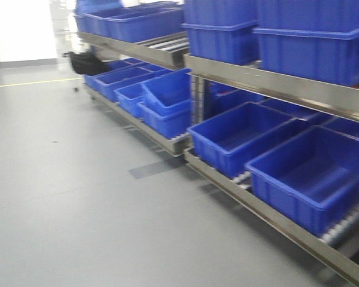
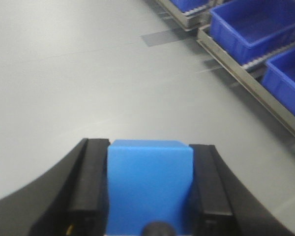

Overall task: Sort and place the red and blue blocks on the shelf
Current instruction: 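Drive the base away from the table carrying both cubes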

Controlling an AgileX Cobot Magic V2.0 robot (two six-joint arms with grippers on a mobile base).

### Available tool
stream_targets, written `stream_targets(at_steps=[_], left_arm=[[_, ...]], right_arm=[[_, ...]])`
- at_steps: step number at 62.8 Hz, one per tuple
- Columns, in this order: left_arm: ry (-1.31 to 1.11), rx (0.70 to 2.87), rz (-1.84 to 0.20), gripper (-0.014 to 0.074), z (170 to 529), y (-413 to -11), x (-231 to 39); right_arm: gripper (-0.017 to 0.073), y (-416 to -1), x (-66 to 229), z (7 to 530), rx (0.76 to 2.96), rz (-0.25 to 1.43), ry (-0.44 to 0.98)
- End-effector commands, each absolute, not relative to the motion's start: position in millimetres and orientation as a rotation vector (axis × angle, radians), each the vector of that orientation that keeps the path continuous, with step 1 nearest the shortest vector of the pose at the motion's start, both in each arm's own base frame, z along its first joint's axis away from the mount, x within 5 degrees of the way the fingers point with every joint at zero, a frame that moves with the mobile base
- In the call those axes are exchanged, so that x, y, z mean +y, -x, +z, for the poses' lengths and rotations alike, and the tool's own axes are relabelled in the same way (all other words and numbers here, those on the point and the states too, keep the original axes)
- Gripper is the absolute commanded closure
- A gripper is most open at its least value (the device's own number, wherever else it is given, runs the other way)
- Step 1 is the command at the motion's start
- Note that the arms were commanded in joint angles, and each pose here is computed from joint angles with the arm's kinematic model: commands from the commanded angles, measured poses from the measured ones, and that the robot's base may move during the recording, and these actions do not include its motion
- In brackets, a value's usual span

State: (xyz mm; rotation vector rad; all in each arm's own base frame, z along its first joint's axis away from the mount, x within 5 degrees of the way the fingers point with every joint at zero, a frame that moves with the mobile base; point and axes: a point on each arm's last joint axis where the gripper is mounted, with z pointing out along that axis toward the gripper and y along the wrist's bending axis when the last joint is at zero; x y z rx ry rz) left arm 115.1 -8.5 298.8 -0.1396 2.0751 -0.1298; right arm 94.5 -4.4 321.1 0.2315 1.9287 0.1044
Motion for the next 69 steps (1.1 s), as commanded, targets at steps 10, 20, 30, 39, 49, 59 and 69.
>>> stream_targets(at_steps=[10,20,30,39,49,59,69], left_arm=[[0.129,1.974,-0.155,0.0470,314.7,-118.6,-9.8],[0.129,1.974,-0.155,0.0470,314.7,-118.6,-9.8],[0.129,1.974,-0.155,0.0470,314.7,-118.6,-9.8],[0.129,1.974,-0.155,0.0470,314.7,-118.6,-9.8],[0.129,1.974,-0.155,0.0470,314.7,-118.6,-9.8],[0.129,1.974,-0.155,0.0470,314.7,-118.6,-9.8],[0.129,1.974,-0.155,0.0470,314.7,-118.6,-9.8]], right_arm=[[0.0503,-96.8,-6.1,337.2,1.829,0.084,-0.219],[0.0503,-96.8,-6.1,337.2,1.829,0.084,-0.219],[0.0503,-96.8,-6.1,337.2,1.829,0.084,-0.219],[0.0503,-96.8,-6.1,337.2,1.829,0.084,-0.219],[0.0503,-96.8,-6.1,337.2,1.829,0.084,-0.219],[0.0503,-96.8,-6.1,337.2,1.829,0.084,-0.219],[0.0503,-96.8,-6.1,337.2,1.829,0.084,-0.219]])
